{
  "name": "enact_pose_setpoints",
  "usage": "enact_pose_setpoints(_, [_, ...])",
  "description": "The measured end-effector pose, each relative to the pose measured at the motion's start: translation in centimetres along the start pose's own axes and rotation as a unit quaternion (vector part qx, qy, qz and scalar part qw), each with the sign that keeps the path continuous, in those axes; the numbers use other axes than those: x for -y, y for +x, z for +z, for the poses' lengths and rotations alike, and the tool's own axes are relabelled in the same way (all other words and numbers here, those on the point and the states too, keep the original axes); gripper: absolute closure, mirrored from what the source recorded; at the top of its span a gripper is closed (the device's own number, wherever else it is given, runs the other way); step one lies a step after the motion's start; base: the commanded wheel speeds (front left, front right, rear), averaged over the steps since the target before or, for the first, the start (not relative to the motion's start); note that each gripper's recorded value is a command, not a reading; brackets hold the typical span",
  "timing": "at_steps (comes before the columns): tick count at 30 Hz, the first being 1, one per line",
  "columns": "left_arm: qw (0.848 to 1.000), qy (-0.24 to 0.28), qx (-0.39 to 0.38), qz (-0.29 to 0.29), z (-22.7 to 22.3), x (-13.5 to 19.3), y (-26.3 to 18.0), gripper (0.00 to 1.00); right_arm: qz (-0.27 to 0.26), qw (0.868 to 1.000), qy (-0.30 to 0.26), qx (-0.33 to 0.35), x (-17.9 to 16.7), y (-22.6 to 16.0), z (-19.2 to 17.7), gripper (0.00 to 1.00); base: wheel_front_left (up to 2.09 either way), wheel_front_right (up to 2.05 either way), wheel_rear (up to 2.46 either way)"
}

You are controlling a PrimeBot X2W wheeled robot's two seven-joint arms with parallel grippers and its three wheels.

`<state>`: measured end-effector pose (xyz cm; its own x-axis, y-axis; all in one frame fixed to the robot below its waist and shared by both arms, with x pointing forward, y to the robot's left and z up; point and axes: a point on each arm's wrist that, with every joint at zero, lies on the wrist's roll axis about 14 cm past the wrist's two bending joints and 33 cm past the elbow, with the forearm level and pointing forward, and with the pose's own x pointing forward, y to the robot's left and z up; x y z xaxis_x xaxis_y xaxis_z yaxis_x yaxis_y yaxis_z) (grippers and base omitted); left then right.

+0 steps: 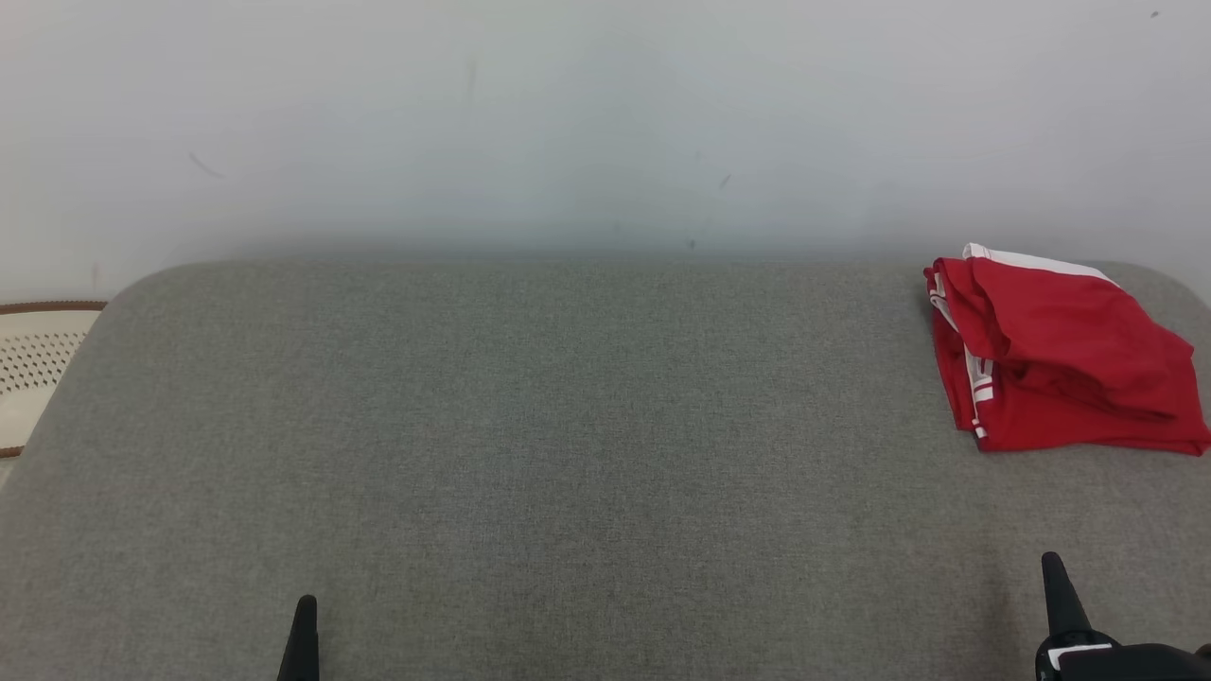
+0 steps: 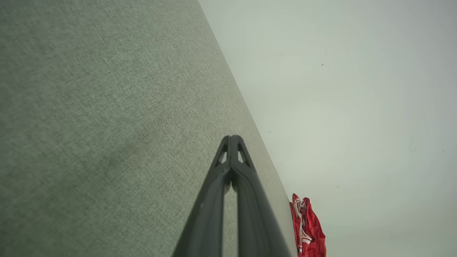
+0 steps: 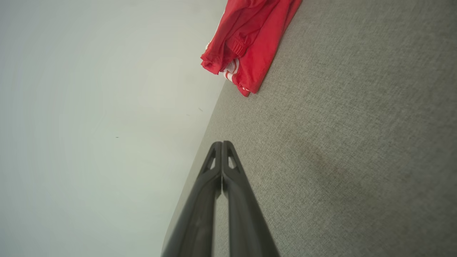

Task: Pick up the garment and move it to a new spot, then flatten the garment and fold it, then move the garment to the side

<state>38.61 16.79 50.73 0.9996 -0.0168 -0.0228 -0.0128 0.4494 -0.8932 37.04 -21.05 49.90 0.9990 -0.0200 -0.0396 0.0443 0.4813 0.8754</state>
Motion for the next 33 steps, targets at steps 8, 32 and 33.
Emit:
enact_pose_setpoints(8, [0.999,-0.041,-0.003,-0.001,0.0,0.1,0.4,1.0,0.002,0.999,0.043,0.003,-0.1,0.5,0.5,1.0,0.0,0.0,0.0])
enact_pose_setpoints(32, [0.989,-0.144,-0.012,-0.003,-0.2,0.1,1.4,1.0,0.003,0.988,0.155,0.01,0.2,1.5,1.6,1.0,0.0,0.0,0.0])
enact_pose_setpoints(33, [0.989,-0.148,-0.012,-0.004,-0.2,0.1,1.5,1.0,0.002,0.987,0.16,0.011,0.3,1.5,1.6,1.0,0.0,0.0,0.0])
